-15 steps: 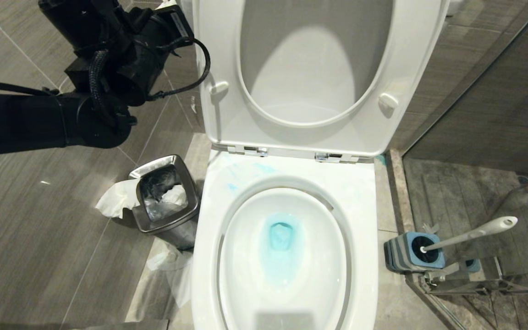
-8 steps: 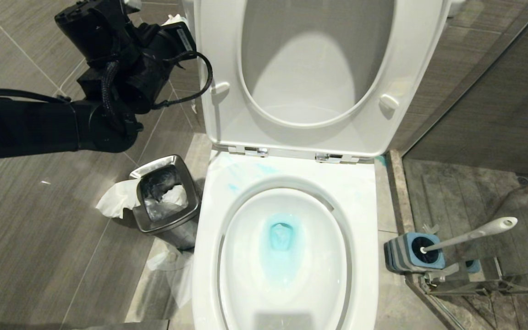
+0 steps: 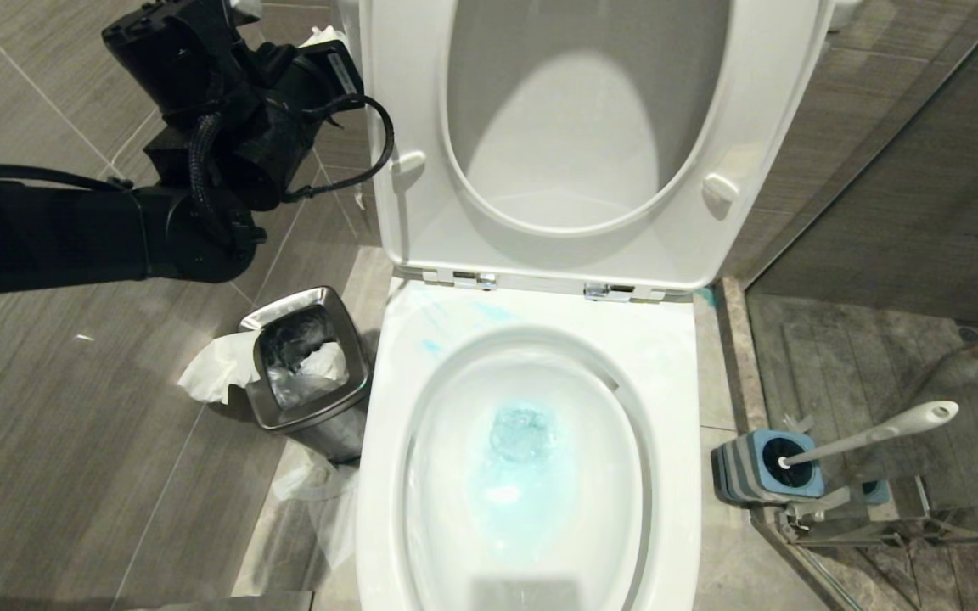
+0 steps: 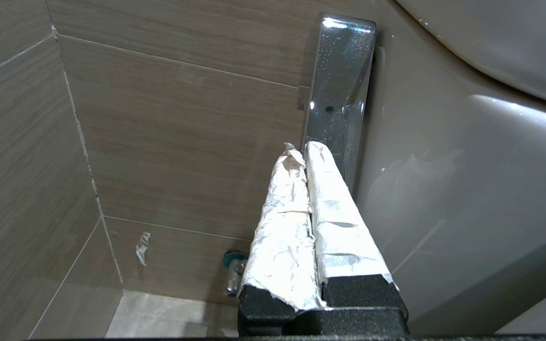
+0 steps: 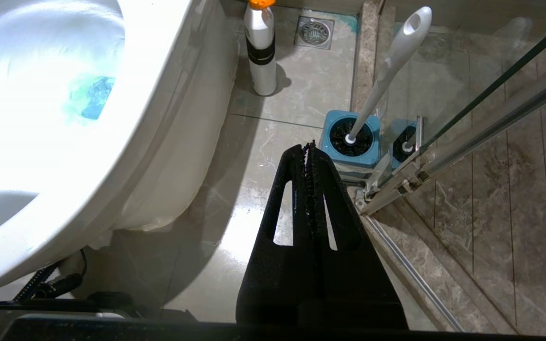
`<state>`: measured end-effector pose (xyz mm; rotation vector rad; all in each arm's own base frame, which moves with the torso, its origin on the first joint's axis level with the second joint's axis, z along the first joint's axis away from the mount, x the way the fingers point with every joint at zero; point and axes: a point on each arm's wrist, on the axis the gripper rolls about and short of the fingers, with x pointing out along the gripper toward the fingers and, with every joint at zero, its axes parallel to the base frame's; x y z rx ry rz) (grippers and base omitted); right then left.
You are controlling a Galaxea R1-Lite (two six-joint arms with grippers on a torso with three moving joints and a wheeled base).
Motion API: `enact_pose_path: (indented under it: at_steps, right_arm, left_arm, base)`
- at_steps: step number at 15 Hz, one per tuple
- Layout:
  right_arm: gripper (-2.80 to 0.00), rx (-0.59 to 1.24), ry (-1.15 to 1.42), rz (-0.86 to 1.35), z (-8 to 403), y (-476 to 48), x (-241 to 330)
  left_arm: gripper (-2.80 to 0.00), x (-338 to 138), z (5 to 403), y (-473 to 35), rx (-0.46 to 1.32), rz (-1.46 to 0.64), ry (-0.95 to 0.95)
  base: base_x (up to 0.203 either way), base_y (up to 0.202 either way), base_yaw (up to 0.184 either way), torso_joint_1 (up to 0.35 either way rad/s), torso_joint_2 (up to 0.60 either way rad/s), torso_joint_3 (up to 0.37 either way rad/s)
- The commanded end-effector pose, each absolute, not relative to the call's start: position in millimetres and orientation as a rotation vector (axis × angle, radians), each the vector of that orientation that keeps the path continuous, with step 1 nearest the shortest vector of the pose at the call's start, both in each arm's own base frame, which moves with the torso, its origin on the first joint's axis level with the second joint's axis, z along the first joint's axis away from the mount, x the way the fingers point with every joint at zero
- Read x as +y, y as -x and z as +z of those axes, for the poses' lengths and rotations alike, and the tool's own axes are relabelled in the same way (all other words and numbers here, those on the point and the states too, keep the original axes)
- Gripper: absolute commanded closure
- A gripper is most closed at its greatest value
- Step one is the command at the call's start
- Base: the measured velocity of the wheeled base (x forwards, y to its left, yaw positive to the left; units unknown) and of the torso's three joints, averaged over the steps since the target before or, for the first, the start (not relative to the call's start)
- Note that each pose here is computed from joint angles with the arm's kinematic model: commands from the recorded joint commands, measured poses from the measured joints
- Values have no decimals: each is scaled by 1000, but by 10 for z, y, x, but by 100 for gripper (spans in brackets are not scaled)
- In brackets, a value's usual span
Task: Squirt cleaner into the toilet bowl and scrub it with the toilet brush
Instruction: Flush the toilet
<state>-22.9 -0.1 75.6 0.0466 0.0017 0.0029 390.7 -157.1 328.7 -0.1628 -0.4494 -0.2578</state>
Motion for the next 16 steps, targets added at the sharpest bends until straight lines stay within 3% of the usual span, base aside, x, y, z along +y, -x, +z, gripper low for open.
enact_pose_path:
  at_steps: [1, 9, 16]
  right_arm:
    - [0, 2, -48, 3, 756, 229, -1]
    - [0, 2, -48, 3, 756, 229, -1]
    - [0, 3, -46, 4, 756, 228, -2]
  left_arm:
    - [0, -1573, 3279, -3912, -452, -256, 164]
    - [0, -1540, 3381, -3833, -475, -252, 158]
    - [0, -1368, 3833, -3458, -587, -244, 176]
  base:
    - [0, 0, 0, 0, 0, 0]
    - [0, 0, 0, 0, 0, 0]
    - [0, 0, 0, 0, 0, 0]
